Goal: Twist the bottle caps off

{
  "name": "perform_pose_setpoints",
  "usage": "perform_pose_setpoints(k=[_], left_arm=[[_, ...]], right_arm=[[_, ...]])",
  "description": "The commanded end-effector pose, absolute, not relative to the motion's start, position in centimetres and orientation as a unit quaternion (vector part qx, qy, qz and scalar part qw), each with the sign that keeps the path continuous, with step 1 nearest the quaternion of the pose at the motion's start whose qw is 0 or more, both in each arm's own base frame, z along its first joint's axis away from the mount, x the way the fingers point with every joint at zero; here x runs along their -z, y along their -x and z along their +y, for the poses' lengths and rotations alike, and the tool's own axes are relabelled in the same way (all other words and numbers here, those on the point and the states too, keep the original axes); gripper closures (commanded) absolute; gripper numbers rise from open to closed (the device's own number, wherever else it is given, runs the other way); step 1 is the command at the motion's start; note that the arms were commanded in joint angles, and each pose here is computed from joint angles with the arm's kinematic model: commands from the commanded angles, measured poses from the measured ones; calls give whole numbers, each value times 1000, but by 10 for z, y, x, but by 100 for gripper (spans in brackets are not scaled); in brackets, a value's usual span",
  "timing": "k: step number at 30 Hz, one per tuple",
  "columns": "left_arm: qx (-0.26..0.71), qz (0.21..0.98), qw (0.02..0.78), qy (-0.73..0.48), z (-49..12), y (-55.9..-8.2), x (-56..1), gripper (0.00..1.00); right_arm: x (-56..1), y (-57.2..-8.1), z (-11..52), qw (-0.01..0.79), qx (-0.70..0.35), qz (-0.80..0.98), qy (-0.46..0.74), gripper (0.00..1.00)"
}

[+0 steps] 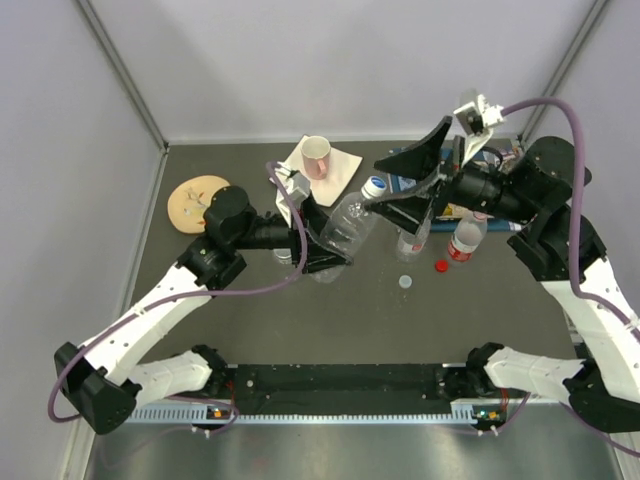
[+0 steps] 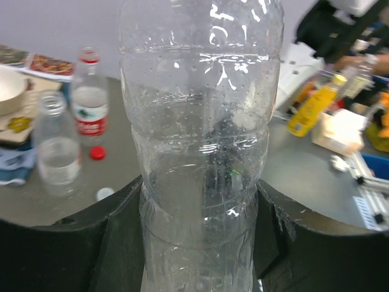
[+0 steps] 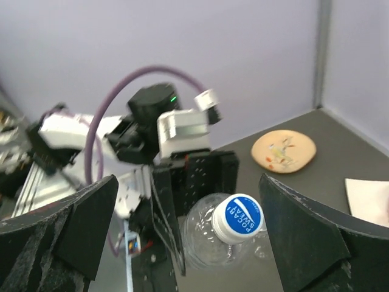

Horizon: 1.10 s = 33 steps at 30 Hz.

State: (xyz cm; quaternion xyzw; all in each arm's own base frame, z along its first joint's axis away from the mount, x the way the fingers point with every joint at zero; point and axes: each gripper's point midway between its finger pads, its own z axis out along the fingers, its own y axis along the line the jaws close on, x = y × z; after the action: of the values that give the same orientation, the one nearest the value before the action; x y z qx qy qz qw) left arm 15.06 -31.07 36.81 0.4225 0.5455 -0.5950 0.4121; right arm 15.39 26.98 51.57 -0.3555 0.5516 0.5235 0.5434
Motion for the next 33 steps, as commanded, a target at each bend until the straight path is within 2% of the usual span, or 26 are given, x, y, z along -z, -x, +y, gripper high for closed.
perform_pose_setpoints(k=[1, 7, 10, 17, 24, 33], left_arm=[[496, 564, 523, -403, -303, -179, -379, 45], [351, 611, 622, -341, -294, -212, -373, 45], [288, 641, 645, -300, -289, -229, -364, 46], [200, 670, 670, -249, -279, -245, -351, 47], [169, 668, 683, -243, -282, -246, -350, 47], [165, 667, 684, -245, -282, -244, -348, 47]], right_arm=[[-547, -191, 241, 605, -491, 596, 193, 1], [-505, -235, 232, 574, -445, 685, 53, 1], [-491, -245, 231, 568, -428, 703, 17, 2], [-487, -252, 246, 557, -427, 712, 7, 3], [-475, -261, 263, 544, -423, 725, 10, 10], [-461, -269, 277, 532, -421, 735, 16, 29]])
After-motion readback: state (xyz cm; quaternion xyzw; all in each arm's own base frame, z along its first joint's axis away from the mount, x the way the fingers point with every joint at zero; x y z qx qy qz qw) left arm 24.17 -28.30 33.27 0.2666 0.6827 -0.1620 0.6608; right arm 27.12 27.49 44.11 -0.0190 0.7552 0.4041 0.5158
